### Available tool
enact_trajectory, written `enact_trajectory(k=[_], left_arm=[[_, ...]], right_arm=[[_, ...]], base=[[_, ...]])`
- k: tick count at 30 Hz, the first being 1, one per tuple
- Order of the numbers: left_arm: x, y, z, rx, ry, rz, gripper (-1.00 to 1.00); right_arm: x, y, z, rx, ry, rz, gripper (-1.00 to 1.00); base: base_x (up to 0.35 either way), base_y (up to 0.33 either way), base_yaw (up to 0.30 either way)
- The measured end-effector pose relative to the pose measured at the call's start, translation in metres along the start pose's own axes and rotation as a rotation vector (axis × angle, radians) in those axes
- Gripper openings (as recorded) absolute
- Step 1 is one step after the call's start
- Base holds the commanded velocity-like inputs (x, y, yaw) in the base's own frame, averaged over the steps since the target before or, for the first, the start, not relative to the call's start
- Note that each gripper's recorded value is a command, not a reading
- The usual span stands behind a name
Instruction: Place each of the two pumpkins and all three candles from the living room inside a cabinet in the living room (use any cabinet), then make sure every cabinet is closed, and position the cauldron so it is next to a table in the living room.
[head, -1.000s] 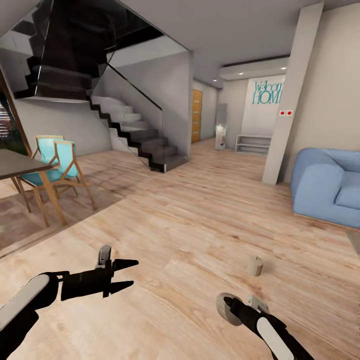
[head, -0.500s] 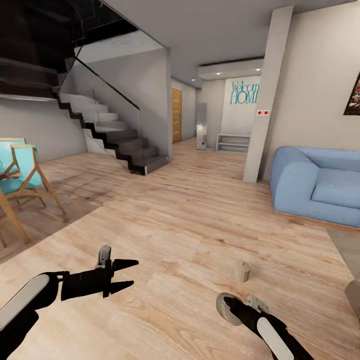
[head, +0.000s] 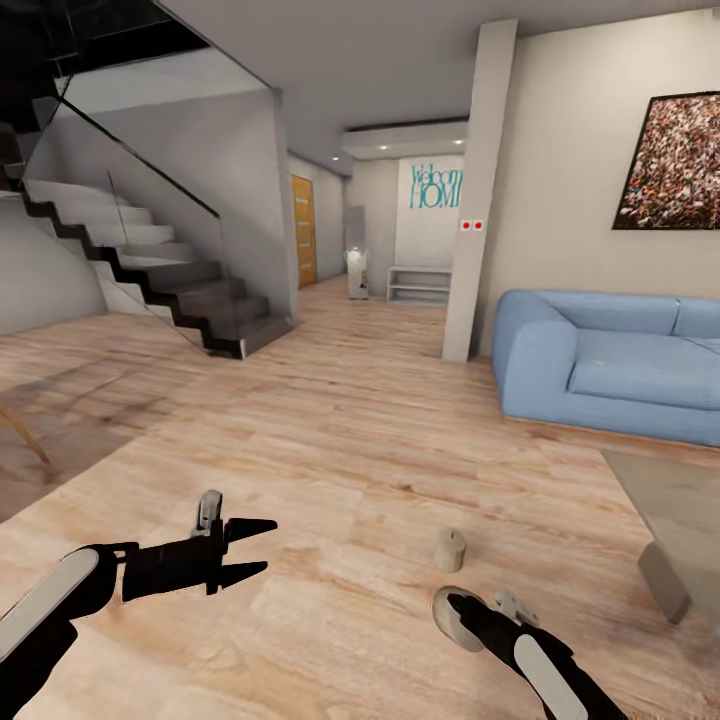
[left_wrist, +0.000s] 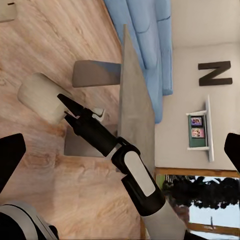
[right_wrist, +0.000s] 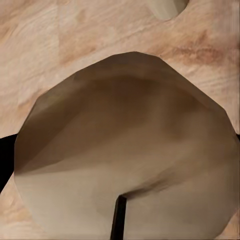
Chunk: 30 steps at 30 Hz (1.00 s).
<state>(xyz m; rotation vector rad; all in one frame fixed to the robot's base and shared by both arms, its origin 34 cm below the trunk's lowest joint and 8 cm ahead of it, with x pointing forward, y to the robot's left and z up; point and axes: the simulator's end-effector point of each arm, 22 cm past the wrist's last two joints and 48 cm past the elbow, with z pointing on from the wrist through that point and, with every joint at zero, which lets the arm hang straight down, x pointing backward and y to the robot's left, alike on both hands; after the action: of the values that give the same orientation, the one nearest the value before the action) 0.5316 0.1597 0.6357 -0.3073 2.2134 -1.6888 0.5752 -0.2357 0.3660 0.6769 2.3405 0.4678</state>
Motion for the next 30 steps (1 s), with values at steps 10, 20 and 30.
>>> enact_trajectory(k=[10,20,30], left_arm=[[0.0,0.0,0.0,-0.001,0.0,0.0,1.0],[-0.001,0.0,-0.001,0.0,-0.002,0.0,1.0],[-0.001,0.0,-0.001,-0.001,-0.003,-0.001,1.0]], right_arm=[[0.006,-0.012,0.002,0.023,0.014,0.014,-1.0],[0.0,-0.018,0.001,0.028,0.002,0.043,-1.0],[0.002,-0.02,0.002,0.033,0.006,0.045,-1.0]], base=[[0.004,0.0,-0.29],[0.0,0.097,-0.29],[0.0,0.253,-0.29]])
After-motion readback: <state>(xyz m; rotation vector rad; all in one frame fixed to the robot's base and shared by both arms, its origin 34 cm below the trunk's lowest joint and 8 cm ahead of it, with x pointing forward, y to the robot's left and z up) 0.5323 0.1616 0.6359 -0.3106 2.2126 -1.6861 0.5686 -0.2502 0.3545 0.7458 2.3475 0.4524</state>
